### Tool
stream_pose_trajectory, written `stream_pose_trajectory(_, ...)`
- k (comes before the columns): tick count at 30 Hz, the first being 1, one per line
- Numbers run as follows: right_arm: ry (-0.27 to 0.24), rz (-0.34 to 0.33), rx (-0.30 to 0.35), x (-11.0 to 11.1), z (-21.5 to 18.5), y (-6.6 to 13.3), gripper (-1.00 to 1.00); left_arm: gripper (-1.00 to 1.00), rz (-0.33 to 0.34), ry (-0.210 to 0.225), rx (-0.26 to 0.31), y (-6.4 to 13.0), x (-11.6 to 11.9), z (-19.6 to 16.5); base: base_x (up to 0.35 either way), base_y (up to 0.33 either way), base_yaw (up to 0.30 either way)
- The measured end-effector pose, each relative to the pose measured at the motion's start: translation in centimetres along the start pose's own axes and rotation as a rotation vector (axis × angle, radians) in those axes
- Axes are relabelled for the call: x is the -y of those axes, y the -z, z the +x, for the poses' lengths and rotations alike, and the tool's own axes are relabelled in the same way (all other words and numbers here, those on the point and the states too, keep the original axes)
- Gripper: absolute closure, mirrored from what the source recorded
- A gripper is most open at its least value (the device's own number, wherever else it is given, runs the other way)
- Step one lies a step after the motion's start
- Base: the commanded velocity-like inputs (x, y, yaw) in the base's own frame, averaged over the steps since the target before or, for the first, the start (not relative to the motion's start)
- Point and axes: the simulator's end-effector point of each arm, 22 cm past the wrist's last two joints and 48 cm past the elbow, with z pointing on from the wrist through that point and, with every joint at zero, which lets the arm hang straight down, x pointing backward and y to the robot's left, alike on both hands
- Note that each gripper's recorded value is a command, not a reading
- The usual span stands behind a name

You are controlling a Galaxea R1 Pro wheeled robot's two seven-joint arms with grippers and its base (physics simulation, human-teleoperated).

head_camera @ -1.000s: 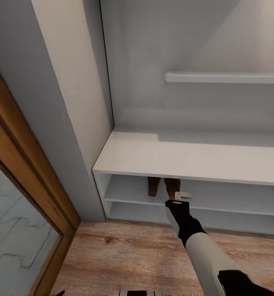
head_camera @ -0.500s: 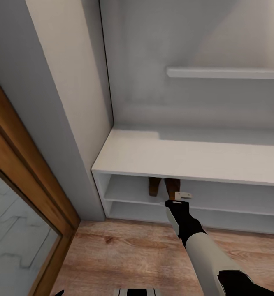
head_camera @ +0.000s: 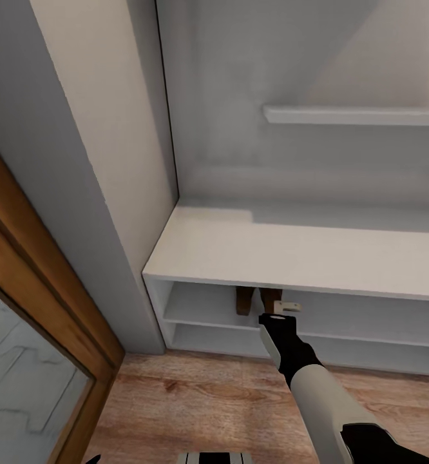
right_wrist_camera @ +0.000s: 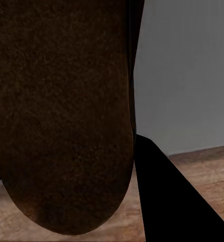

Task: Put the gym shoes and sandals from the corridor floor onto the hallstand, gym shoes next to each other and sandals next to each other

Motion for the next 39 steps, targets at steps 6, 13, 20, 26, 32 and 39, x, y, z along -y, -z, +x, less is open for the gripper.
stream_pose_trajectory(6, 0.0, 0.0, 0.0, 0.0, 0.01, -0.01, 1.0, -1.0, 0.001, 0.0, 0.0, -0.01, 0.02, 0.01, 0.022, 0.0, 0.0)
stream_pose_trajectory(13, 0.0, -0.001, 0.0, -0.01, -0.01, -0.01, 1.0, -1.0, 0.0, 0.0, 0.0, 0.01, -0.02, 0.0, 0.079, 0.0, 0.0)
stream_pose_trajectory(20, 0.0, -0.001, 0.0, -0.01, 0.0, 0.0, 1.0, -1.0, -0.001, 0.002, 0.0, 0.02, -0.05, 0.01, 0.044, 0.022, 0.0)
stream_pose_trajectory(26, 0.0, 0.0, 0.0, -0.01, -0.01, -0.01, 1.0, -1.0, -0.003, 0.002, 0.0, 0.03, -0.1, -0.01, 0.028, 0.016, 0.0)
stream_pose_trajectory(32, -0.003, -0.001, 0.0, -0.02, 0.01, -0.01, -1.0, -1.0, -0.003, 0.001, 0.001, 0.03, -0.11, -0.02, 0.001, 0.001, 0.0)
stream_pose_trajectory(39, -0.003, -0.001, 0.0, -0.02, -0.03, 0.0, -1.0, -1.0, -0.004, 0.001, 0.001, 0.06, -0.19, -0.03, 0.0, 0.0, 0.0)
